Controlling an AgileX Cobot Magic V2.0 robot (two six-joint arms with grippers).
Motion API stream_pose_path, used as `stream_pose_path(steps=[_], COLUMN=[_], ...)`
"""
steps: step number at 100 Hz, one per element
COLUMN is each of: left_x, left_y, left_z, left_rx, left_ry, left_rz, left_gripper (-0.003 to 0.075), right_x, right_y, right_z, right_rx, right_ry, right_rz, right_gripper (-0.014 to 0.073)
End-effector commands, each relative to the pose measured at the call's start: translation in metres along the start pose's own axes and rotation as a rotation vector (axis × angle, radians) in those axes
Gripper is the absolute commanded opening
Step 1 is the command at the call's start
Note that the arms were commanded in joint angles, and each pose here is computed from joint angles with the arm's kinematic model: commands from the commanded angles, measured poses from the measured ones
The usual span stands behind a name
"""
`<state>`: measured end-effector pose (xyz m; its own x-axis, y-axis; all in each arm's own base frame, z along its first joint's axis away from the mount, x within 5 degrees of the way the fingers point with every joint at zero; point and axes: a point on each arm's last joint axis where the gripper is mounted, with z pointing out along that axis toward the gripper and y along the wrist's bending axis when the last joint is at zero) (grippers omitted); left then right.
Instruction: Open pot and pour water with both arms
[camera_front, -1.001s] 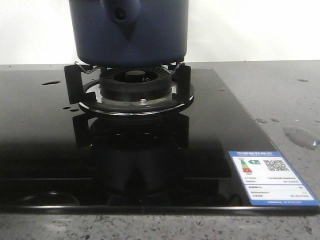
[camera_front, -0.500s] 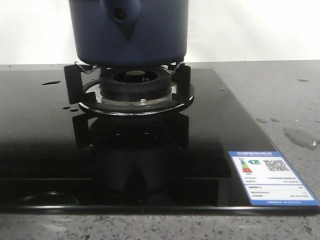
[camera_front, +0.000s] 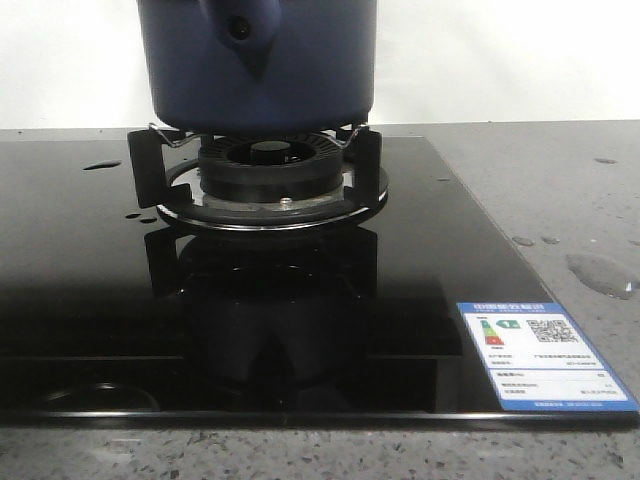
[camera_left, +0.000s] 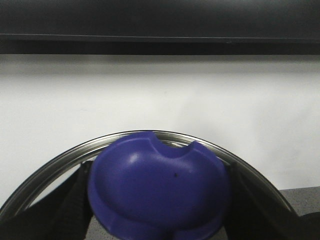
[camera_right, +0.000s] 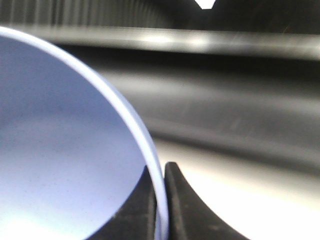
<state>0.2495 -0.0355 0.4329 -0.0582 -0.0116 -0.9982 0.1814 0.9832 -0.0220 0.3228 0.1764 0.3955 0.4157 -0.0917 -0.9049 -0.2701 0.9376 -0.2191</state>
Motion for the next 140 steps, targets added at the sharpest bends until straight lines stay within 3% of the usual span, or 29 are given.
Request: stream_pose_path(steps=[1, 21, 36, 48, 71, 94, 140], left_x=[-0.029, -0.029, -0.029, -0.03, -0.03, -0.03, -0.03], left_y=[-0.003, -0.029, -0.049, -0.063, -0.082, -0.083, -0.083], left_z=[-0.013, -0.013, -0.016, -0.019, -0.024, -0.024, -0.024], left_rx=[-0.017, 0.089, 0.172, 0.228, 0.304, 0.31, 0.309], left_ry=[-0.169, -0.169, -0.181, -0.193, -0.199, -0.2, -0.2], left_rz=[-0.016, -0.019, -0.024, -0.028, -0.034, -0.026, -0.021], left_gripper=[0.0305, 0.0305, 0.0305, 0.0305, 0.0305, 0.0305, 0.0305], right_x=[-0.041, -0.067, -0.073, -0.061, -0.015, 0.031, 0.061], right_y=[-0.012, -0.044, -0.091, -0.136, -0.184, -0.192, -0.191], right_z=[-0.005, -0.015, -0.03, -0.051, -0.098, -0.117, -0.12], right_rx=[0.002, -0.065, -0.121, -0.039, 0.131, 0.218, 0.25], right_ry=[-0.054, 0.183, 0.538, 0.833, 1.318, 1.491, 1.46], right_rz=[0.023, 0.099, 0.204, 0.333, 0.358, 0.369, 0.361], right_gripper=[-0.0057, -0.0056, -0.0055, -0.0055, -0.0055, -0.0055, -0.0055])
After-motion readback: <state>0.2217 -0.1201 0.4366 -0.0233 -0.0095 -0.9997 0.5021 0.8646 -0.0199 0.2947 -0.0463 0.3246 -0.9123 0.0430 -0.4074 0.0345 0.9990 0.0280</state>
